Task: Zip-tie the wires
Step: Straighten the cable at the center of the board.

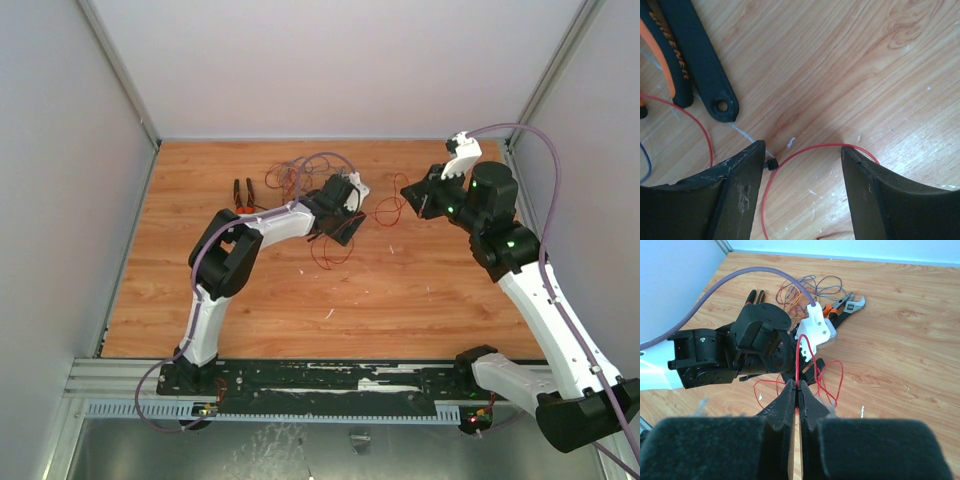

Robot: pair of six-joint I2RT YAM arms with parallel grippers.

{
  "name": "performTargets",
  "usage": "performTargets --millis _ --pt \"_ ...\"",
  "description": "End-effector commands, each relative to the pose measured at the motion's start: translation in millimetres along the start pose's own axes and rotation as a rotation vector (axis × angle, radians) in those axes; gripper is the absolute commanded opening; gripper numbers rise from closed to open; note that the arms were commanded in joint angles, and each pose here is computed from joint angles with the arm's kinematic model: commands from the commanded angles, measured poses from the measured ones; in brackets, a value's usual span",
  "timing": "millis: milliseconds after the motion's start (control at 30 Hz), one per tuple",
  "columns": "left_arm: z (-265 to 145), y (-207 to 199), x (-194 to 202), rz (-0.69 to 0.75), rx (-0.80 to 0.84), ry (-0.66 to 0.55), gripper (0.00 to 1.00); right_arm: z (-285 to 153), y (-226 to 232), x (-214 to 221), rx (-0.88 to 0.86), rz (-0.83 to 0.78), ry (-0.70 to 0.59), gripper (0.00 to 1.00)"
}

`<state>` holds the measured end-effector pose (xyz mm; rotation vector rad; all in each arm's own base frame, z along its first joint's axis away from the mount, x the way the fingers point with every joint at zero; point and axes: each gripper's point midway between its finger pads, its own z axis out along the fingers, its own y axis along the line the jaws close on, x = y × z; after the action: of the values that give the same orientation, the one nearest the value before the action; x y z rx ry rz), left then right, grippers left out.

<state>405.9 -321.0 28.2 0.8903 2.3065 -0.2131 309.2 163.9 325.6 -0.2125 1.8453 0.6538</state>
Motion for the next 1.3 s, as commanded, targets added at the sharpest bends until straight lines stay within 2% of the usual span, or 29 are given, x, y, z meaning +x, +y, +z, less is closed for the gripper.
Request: performTargets --millis 0,233,367,533,633,767,867,1000,1133,1267 --pt "11.0 -11.5 1.0 0.042 0.053 0.010 0.67 -6.5 5.7 -15.1 -0.020 -0.035 -0.038 0.00" --pt "13.1 -14.8 1.8 0.054 0.075 0.012 0.65 -5.8 6.1 -16.0 -0.023 -0.040 -0.038 0.00" --pt "15.8 -17.5 4.7 0.051 0.091 0.019 0.54 -6.0 7.4 -17.1 -0.028 -0.040 -0.041 0.00" --pt "11.7 -20.5 4.8 0.006 0.119 0.016 0.26 -7.4 7.9 -19.0 -0.029 -0.048 -0.042 0.00" --pt "5.6 -17.7 2.8 -0.027 0.122 -0.001 0.01 -6.5 2.6 -16.7 -0.004 -0.053 -0.027 0.00" --pt "-15.4 -2.8 -11.1 -0.078 0.063 -0.066 0.00 -11.0 -6.2 -18.5 0.016 -0.041 -0.032 0.00" --pt "-44.2 5.2 -32.4 -0.126 0.045 -0.163 0.00 -18.3 -14.8 -27.0 0.037 -0.032 -0.067 0.00" --pt "-85.3 26.5 -48.8 -0.247 -0.016 -0.261 0.00 -19.5 -45.2 -20.6 0.137 -0.016 -0.049 0.00" --pt "-121.8 65.2 -33.2 -0.446 -0.134 -0.317 0.00 -17.2 -85.7 4.3 0.231 0.059 -0.015 0.00" --pt "-166.1 110.6 9.8 -0.720 -0.220 -0.430 0.00 -25.1 -130.7 26.9 0.339 0.145 -0.012 0.00"
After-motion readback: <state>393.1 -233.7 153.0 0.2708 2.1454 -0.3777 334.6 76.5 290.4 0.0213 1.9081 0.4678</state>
